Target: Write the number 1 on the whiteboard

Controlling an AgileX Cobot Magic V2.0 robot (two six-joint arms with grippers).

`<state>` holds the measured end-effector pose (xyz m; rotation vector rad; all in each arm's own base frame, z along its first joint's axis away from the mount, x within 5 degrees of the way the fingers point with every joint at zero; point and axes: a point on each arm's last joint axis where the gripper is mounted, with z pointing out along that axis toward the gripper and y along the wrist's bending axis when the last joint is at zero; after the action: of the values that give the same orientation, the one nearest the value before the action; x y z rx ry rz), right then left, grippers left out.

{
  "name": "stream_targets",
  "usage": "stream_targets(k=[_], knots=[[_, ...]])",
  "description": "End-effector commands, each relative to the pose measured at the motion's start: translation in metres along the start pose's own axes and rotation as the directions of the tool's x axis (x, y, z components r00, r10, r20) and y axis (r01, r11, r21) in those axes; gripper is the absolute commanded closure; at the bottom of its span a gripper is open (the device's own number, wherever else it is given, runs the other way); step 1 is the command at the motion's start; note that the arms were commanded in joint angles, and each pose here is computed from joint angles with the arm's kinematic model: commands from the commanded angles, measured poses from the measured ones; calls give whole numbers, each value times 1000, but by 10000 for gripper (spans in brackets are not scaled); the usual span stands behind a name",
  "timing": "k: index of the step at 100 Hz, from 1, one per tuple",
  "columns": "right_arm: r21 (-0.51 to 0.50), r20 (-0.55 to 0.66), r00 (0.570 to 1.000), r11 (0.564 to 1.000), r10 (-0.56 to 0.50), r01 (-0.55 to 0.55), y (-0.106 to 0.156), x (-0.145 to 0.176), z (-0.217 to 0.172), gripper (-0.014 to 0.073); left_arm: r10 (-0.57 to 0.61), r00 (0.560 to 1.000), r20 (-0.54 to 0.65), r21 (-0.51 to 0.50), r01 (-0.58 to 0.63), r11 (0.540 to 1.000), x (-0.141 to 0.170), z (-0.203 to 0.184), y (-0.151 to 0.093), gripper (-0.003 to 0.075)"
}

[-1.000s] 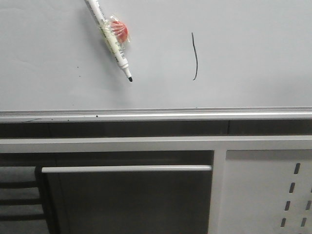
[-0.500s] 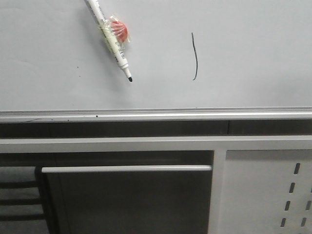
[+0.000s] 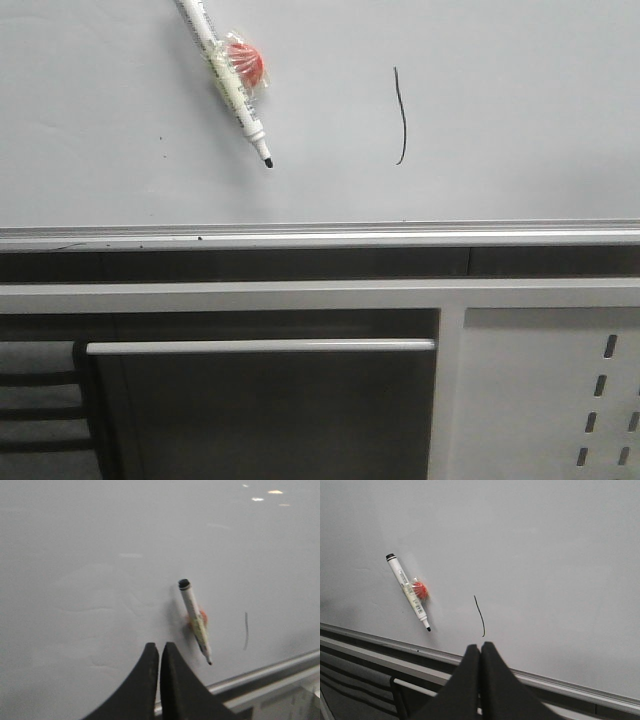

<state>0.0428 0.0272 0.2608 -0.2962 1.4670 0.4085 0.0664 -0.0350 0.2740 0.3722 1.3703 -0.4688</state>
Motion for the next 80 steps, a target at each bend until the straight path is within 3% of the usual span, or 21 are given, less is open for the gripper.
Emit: stream_targets(k=[1,16,29,62,80], knots=[[37,57,998,999,7,-9,-3,-12,0,650,16,997,74,-97,-9,995,-13,3,7,741],[40,60,998,999,7,-9,-3,-12,0,650,75,988,133,-147,-55,988,-10,0,9,741],[40,60,998,999,7,-9,-3,-12,0,650,77,994,71,-153,-66,986,6,-6,8,741],[40,60,998,999,7,-9,-3,-12,0,650,78,997,-23,-344,-81,936,48,-31,16,741],[40,60,998,999,7,-9,-3,-12,0,650,45,997,-61,-397,-66,916,66,-35,19,741]])
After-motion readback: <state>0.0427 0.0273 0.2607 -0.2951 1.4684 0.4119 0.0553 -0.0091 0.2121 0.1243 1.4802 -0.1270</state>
